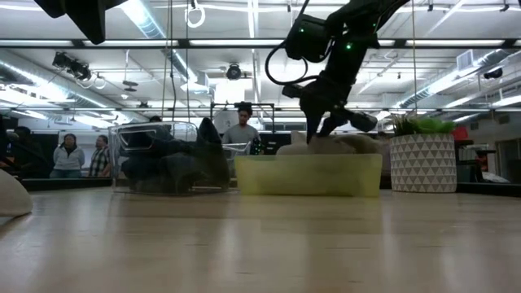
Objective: Pick & Place hat
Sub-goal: Put the right brown cap into the yellow bin
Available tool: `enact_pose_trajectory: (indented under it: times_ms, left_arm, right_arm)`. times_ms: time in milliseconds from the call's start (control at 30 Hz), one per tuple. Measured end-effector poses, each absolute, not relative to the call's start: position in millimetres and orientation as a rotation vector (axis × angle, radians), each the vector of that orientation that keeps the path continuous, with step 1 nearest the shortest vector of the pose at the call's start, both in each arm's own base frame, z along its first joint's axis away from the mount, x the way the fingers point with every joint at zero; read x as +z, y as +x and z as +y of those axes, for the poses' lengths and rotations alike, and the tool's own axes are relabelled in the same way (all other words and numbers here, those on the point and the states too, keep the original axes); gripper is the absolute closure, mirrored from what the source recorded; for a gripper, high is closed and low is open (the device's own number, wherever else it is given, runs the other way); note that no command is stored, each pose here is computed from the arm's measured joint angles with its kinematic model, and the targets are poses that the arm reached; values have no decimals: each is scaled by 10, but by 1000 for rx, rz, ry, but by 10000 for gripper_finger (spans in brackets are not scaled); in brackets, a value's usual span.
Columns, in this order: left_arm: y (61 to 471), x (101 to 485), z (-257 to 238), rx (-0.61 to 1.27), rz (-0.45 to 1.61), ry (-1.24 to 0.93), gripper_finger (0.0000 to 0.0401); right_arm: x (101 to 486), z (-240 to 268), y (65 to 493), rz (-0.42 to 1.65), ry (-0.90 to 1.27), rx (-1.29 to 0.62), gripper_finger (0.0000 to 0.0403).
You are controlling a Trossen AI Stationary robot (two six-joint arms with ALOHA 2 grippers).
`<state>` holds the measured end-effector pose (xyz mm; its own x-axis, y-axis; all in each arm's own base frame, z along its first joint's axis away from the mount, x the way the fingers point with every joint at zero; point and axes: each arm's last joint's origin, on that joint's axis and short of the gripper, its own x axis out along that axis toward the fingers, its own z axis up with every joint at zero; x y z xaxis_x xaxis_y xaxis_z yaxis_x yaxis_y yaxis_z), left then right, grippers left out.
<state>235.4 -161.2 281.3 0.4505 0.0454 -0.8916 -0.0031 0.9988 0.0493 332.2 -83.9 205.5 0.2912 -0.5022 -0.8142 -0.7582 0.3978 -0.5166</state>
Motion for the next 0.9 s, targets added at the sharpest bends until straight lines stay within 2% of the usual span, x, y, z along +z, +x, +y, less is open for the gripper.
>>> enact_pose_trajectory:
  times_ms: [267, 367, 600, 733, 800, 900]
  left_arm:
    - [2354, 2813, -1612, 30, 1103, 42, 169]
    - [2354, 2813, -1612, 30, 1103, 43, 169]
    - [2354, 2813, -1612, 25, 1104, 51, 169]
    - [2354, 2813, -1612, 25, 1103, 51, 169]
    - [2353, 2814, -1611, 25, 1103, 51, 169]
    - [2353, 2814, -1611, 24, 1104, 51, 169]
  right_arm:
    - [2075, -836, 3303, 1401, -1035, -75, 314]
    - [2125, -774, 3256, 1398, -952, -142, 311]
    - [2370, -678, 3158, 1299, -818, -297, 310]
    - [2479, -743, 3053, 1258, -651, -434, 309]
    - [2478, -796, 2997, 1278, -583, -469, 308]
    - [2440, -884, 2929, 1327, -500, -425, 308]
